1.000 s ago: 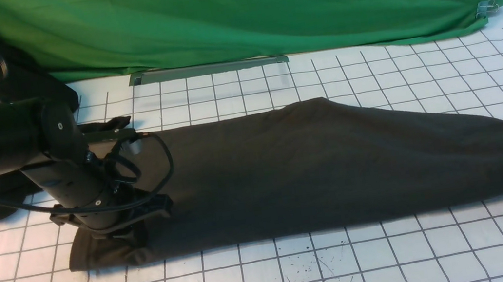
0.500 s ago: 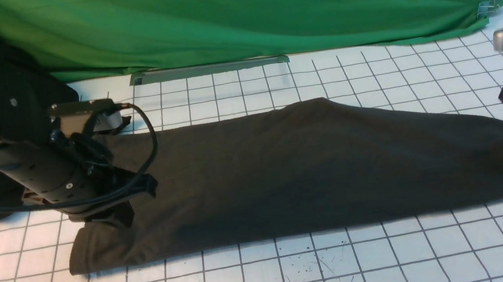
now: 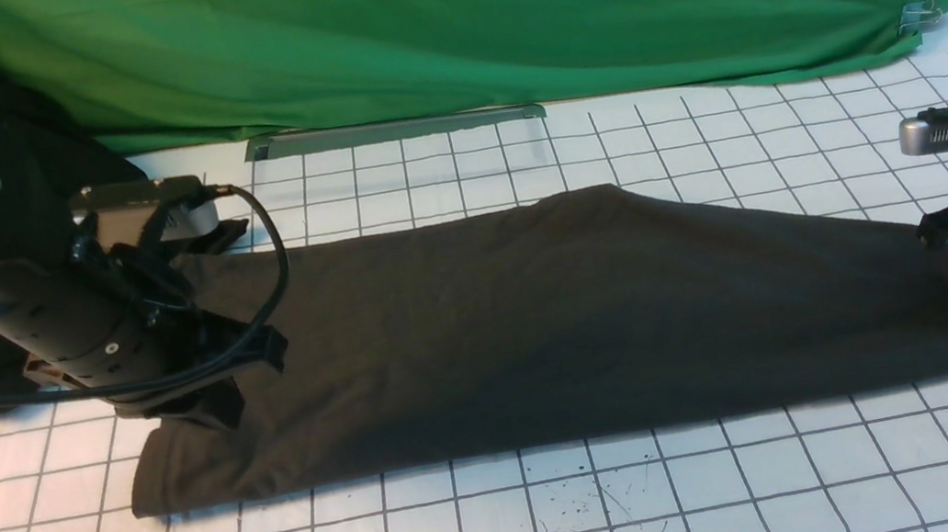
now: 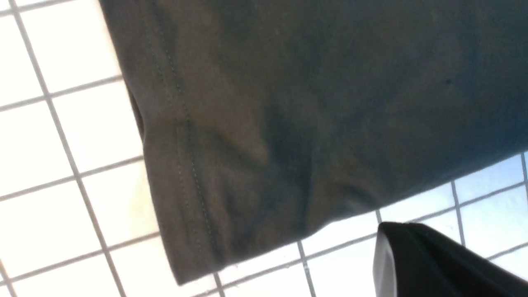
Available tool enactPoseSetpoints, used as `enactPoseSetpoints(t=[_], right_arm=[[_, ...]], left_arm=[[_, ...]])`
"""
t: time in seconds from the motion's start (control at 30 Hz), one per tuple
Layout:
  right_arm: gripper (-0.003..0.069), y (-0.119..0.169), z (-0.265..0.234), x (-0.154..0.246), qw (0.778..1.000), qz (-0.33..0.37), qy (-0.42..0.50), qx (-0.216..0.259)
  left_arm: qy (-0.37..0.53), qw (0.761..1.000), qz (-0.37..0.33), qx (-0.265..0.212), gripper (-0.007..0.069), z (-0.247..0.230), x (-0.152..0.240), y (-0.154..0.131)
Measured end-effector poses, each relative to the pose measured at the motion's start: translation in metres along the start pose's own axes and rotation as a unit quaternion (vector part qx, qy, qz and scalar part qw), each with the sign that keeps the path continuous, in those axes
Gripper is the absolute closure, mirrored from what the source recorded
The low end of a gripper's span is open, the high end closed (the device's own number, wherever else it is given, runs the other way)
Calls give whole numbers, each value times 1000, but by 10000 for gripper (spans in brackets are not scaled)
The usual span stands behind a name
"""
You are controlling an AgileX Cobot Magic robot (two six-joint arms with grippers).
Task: Fold a long-sleeved shirt over a white checkered tablecloth.
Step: 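Pull the folded dark garment lengthwise by its ends to straighten it flat on the table, then fold the right end of the dark garment over onto its left end with the right gripper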
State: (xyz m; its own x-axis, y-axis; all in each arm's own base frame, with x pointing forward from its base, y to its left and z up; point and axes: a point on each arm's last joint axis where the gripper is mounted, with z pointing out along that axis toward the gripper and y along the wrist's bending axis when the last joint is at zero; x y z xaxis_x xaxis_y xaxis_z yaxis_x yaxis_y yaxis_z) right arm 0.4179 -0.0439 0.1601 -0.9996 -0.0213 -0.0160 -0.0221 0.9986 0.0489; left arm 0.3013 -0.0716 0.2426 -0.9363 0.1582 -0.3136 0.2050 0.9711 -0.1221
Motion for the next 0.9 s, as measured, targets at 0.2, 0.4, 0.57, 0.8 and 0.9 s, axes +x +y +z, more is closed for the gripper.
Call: enactPoseSetpoints(t=[0.2,0.4,0.57,0.8,0.9], right_arm=[[630,1,-45,2,999,6,-38,4],[630,31,-117,5,993,5,-118,-10],[630,95,-158,7,982,-40,-178,-54],[630,217,-177,24,961,-141,-197,-135],[630,266,-173,33,951,-186,-190,-157]], left_arm=[[5,1000,5,-4,629,-3,2,0],[-33,999,-6,-38,629,-18,1,5],[-36,996,-45,-74,629,-24,0,27],[-37,989,-103,-95,629,-35,1,63],[-34,988,-114,-95,629,-36,3,69]])
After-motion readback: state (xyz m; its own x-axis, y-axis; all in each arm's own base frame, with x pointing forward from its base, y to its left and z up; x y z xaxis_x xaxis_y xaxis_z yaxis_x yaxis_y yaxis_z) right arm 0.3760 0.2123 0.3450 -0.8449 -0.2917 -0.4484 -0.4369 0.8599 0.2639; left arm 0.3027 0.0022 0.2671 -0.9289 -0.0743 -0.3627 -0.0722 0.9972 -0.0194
